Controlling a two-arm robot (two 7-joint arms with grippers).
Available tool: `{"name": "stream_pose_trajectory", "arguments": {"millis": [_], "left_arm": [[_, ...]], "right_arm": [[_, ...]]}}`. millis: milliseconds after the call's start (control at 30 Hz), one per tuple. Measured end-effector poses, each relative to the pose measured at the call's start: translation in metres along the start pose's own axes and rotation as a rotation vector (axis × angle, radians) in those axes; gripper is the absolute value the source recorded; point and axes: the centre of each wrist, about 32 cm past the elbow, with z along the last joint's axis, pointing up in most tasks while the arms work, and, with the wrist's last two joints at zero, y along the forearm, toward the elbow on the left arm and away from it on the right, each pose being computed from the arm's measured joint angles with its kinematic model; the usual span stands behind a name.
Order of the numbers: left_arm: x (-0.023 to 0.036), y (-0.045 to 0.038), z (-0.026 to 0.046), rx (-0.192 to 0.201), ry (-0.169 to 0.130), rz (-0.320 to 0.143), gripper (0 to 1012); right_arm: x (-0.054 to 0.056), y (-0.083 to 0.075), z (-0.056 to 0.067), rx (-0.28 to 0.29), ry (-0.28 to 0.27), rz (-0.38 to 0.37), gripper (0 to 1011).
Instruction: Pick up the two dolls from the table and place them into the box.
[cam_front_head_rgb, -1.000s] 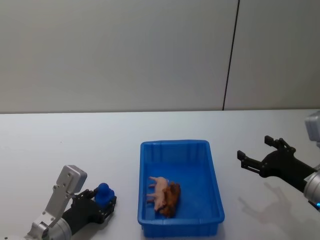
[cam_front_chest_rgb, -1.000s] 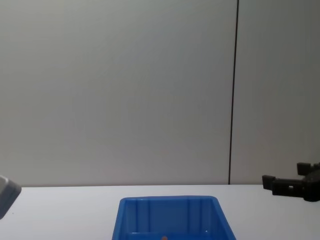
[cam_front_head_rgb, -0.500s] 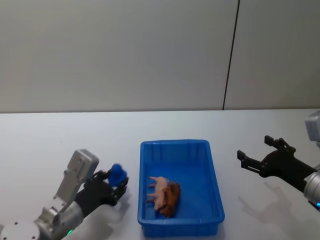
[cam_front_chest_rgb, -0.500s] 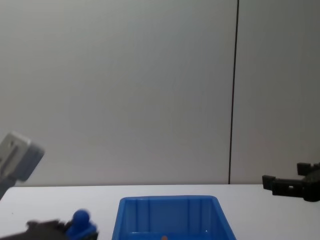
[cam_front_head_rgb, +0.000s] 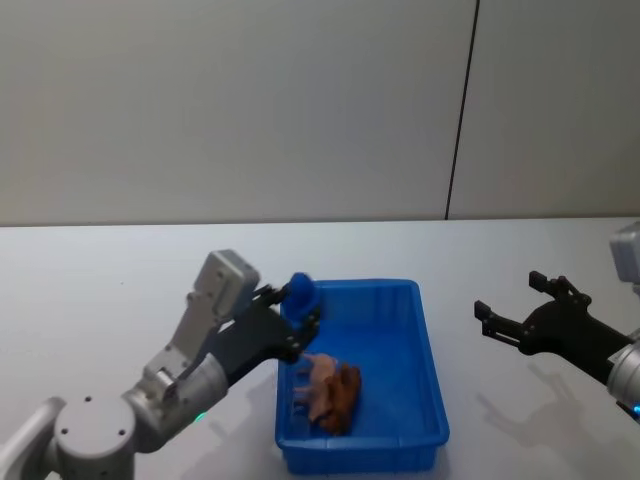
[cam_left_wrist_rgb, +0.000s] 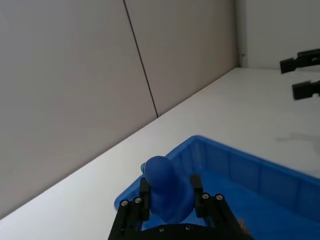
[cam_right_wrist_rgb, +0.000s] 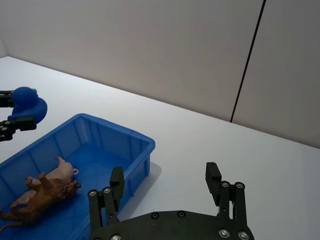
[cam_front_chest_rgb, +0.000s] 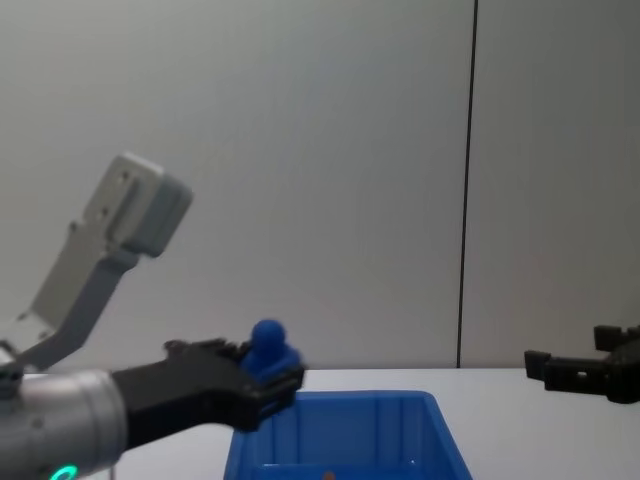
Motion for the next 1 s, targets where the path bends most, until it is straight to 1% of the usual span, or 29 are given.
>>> {"name": "stream_pose_trajectory", "arguments": {"millis": [33, 67, 167, 233, 300, 333, 367, 467, 500, 600, 633, 767, 800, 1000], "left_arm": [[0.0, 0.0, 0.0, 0.0, 0.0, 0.0, 473], [-0.0024, -0.0038, 0.0034, -0.01, -0.002, -0.009, 540], [-0.0068, -0.01, 0.0084, -0.025, -0.005, -0.025, 624], [-0.01, -0.0141, 0.0115, -0.035, -0.006, -0.036, 698], [-0.0117, -0.0161, 0.0133, -0.04, -0.006, -0.041, 743], [-0.0125, -0.0169, 0.014, -0.042, -0.007, -0.043, 801], [-0.0142, -0.0187, 0.0158, -0.048, -0.007, -0.047, 801], [-0.017, -0.0205, 0.0184, -0.056, -0.008, -0.053, 907], [-0.0176, -0.0208, 0.0193, -0.059, -0.009, -0.053, 924], [-0.0193, -0.0206, 0.0213, -0.066, -0.01, -0.051, 993], [-0.0207, -0.0194, 0.0223, -0.069, -0.011, -0.047, 1001], [-0.0235, -0.0142, 0.0244, -0.079, -0.016, -0.031, 1001], [-0.0243, -0.0117, 0.0251, -0.083, -0.017, -0.023, 1001], [-0.0267, -0.0034, 0.0278, -0.098, -0.022, 0.0, 1001]], "right_arm": [[0.0, 0.0, 0.0, 0.0, 0.0, 0.0, 1001], [0.0, 0.0, 0.0, 0.0, 0.0, 0.0, 1001], [0.0, 0.0, 0.0, 0.0, 0.0, 0.0, 1001], [0.0, 0.0, 0.0, 0.0, 0.0, 0.0, 1001], [0.0, 0.0, 0.0, 0.0, 0.0, 0.0, 1001], [0.0, 0.0, 0.0, 0.0, 0.0, 0.0, 1001], [0.0, 0.0, 0.0, 0.0, 0.0, 0.0, 1001], [0.0, 0.0, 0.0, 0.0, 0.0, 0.0, 1001], [0.0, 0.0, 0.0, 0.0, 0.0, 0.0, 1001], [0.0, 0.0, 0.0, 0.0, 0.0, 0.0, 1001], [0.0, 0.0, 0.0, 0.0, 0.0, 0.0, 1001], [0.0, 0.0, 0.0, 0.0, 0.0, 0.0, 1001], [0.0, 0.0, 0.0, 0.0, 0.0, 0.0, 1001], [0.0, 0.0, 0.0, 0.0, 0.0, 0.0, 1001]]}}
